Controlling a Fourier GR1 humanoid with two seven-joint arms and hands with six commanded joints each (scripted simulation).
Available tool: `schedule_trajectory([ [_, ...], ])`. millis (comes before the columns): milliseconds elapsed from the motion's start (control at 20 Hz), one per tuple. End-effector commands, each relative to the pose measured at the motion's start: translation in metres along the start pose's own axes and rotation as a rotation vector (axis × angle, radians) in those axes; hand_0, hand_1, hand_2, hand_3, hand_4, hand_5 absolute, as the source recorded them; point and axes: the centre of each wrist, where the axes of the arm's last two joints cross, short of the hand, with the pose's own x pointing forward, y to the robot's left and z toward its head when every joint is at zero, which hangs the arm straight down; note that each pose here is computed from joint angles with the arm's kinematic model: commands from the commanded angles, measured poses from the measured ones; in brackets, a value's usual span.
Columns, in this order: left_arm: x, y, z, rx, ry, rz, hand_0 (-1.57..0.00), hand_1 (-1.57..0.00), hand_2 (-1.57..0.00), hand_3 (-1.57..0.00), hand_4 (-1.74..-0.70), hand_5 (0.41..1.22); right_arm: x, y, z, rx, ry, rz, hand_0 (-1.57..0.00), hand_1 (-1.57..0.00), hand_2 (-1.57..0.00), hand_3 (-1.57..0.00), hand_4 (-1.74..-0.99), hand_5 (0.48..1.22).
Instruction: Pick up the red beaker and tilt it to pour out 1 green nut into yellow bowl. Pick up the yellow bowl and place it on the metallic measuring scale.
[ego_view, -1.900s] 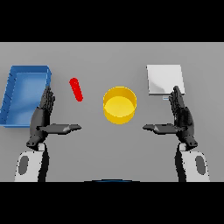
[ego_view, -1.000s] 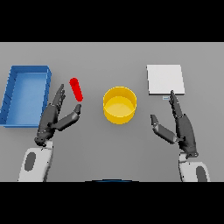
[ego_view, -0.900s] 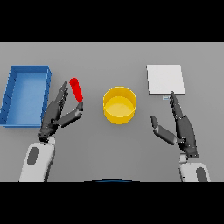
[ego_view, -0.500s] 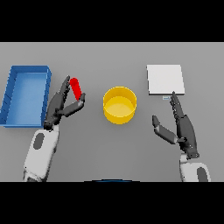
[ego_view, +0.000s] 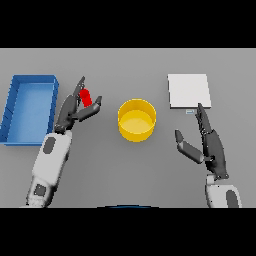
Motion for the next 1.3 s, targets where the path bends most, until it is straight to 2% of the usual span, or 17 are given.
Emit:
schedule_trajectory([
  [0, 0.003, 0.001, -0.003, 0.004, -0.005, -0.004, 0.0, 0.0, 0.0, 0.0, -1.31, 0.706, 0.0, 0.0, -0.001, 0.003, 0.001, 0.006, 0.0, 0.0, 0.0, 0.0, -1.324, 0.683],
  [250, 0.001, -0.003, -0.013, -0.013, -0.033, 0.023, 0.0, 0.0, 0.0, 0.0, -1.36, 0.735, 0.002, -0.002, 0.003, -0.004, -0.009, 0.006, 0.0, 0.0, 0.0, 0.0, -1.298, 0.682],
  [300, -0.001, -0.005, -0.014, -0.002, -0.034, 0.03, 0.0, 0.0, -0.03, 0.0, -1.39, 0.752, 0.0, -0.002, 0.002, -0.006, -0.007, 0.015, 0.0, 0.0, 0.0, 0.0, -1.295, 0.683],
  [350, 0.001, -0.006, -0.016, 0.01, -0.035, 0.038, -0.08, -0.08, -0.12, -0.08, -1.42, 0.77, -0.001, -0.003, 0.003, -0.003, -0.006, 0.019, 0.0, 0.0, 0.0, 0.0, -1.291, 0.684],
  [400, 0.002, -0.004, -0.017, 0.023, -0.027, 0.055, -0.25, -0.28, -0.31, -0.22, -1.44, 0.795, 0.002, -0.002, 0.001, -0.002, -0.016, 0.014, 0.0, 0.0, 0.0, 0.0, -1.289, 0.684],
  [450, 0.003, -0.01, -0.019, 0.027, -0.016, 0.063, -0.46, -0.48, -0.5, -0.49, -1.44, 0.881, 0.003, -0.001, 0.001, 0.002, -0.018, 0.024, 0.0, 0.0, 0.0, 0.0, -1.286, 0.685],
  [550, 0.002, -0.016, -0.021, 0.059, -0.014, 0.016, -0.86, -0.87, -0.89, -0.88, -1.44, 1.003, -0.001, -0.002, 0.001, 0.003, 0.0, 0.019, 0.0, 0.0, 0.0, 0.0, -1.283, 0.683],
  [650, 0.0, -0.018, -0.023, 0.061, -0.047, 0.007, -1.12, -1.13, -1.13, -1.13, -1.44, 1.082, 0.001, -0.001, -0.001, 0.004, -0.003, 0.014, 0.0, 0.0, 0.0, 0.0, -1.29, 0.684],
  [750, 0.0, -0.022, -0.023, 0.061, -0.057, 0.011, -1.28, -1.29, -1.29, -1.29, -1.45, 1.132, 0.0, 0.0, -0.003, 0.008, -0.005, 0.013, 0.0, 0.0, 0.0, 0.0, -1.293, 0.682],
  [950, 0.003, -0.022, -0.023, 0.086, -0.093, 0.035, -1.45, -1.45, -1.46, -1.45, -1.62, 1.117, 0.001, 0.001, -0.003, 0.023, -0.022, 0.011, 0.0, 0.0, 0.0, 0.0, -1.288, 0.679],
  [1250, 0.034, -0.019, -0.026, 0.108, -0.197, -0.009, -1.54, -1.54, -1.54, -1.54, -1.71, 1.097, -0.001, 0.004, -0.005, 0.025, -0.033, 0.037, 0.0, 0.0, 0.0, 0.0, -1.255, 0.672],
])
